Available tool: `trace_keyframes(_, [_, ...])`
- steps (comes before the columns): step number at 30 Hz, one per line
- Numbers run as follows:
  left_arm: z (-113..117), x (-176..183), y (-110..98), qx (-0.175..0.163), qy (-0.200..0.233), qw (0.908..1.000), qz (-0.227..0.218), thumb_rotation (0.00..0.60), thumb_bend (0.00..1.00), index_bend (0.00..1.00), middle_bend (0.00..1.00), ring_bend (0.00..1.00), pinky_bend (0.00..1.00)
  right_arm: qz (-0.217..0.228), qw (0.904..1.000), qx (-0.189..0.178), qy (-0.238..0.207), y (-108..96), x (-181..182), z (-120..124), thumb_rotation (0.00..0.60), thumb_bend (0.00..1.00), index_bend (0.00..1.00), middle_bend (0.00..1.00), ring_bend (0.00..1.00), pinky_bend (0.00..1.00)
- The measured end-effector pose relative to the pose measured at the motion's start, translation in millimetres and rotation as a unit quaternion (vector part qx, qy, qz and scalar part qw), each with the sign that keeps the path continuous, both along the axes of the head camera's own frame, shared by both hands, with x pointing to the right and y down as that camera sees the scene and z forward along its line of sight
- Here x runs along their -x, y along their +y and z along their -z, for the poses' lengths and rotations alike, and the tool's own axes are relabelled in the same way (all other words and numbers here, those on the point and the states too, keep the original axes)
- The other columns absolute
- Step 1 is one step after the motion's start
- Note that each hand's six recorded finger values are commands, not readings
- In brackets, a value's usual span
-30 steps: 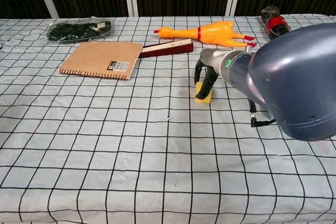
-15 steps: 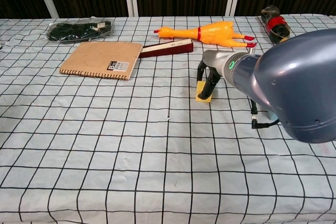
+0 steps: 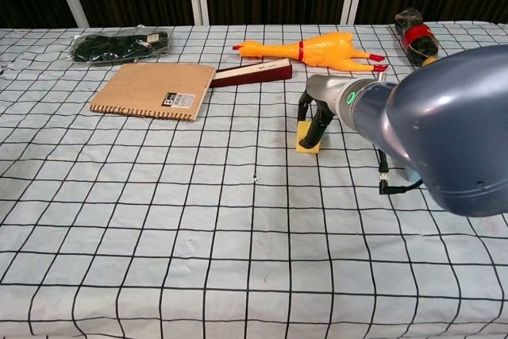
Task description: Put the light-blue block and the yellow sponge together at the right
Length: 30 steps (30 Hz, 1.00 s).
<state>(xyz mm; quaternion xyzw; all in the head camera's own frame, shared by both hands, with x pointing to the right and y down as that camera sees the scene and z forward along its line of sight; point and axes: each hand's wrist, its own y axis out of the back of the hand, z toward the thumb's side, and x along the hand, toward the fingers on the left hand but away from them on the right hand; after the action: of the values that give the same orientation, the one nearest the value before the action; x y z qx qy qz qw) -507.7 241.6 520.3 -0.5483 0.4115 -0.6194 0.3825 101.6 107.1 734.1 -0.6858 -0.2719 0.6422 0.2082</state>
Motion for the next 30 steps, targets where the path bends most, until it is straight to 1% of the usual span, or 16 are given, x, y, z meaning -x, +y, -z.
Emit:
trace_keyframes(9, [0,0,0,0.000,-0.001,1.0000,0.000,0.600,0.03,0.18,0.06,0.00,0.00,-0.005,1.0000,-0.003,-0.005,-3,-1,4,0.600,0.31,0.45,0.05,0.04,0.09])
trace_keyframes(19, [0,1,0,0.000,-0.002,1.0000,0.002,0.600,0.03,0.18,0.05,0.00,0.00,-0.008,0.9999,-0.009,-0.004,-6,-17,23,0.600,0.31,0.45,0.05,0.04,0.09])
trace_keyframes(24, [0,1,0,0.001,-0.003,1.0000,0.002,0.600,0.03,0.18,0.05,0.00,0.00,-0.009,0.9999,-0.010,-0.009,2,-32,39,0.600,0.31,0.45,0.05,0.04,0.09])
trace_keyframes(28, [0,1,0,0.001,-0.004,1.0000,0.003,0.600,0.03,0.18,0.05,0.00,0.00,-0.013,0.9997,-0.016,-0.017,13,-50,54,0.600,0.31,0.45,0.05,0.04,0.09])
trace_keyframes(30, [0,1,0,0.000,-0.003,1.0000,0.004,0.600,0.03,0.18,0.05,0.00,0.00,-0.016,0.9996,-0.017,-0.017,19,-59,57,0.600,0.31,0.45,0.05,0.04,0.09])
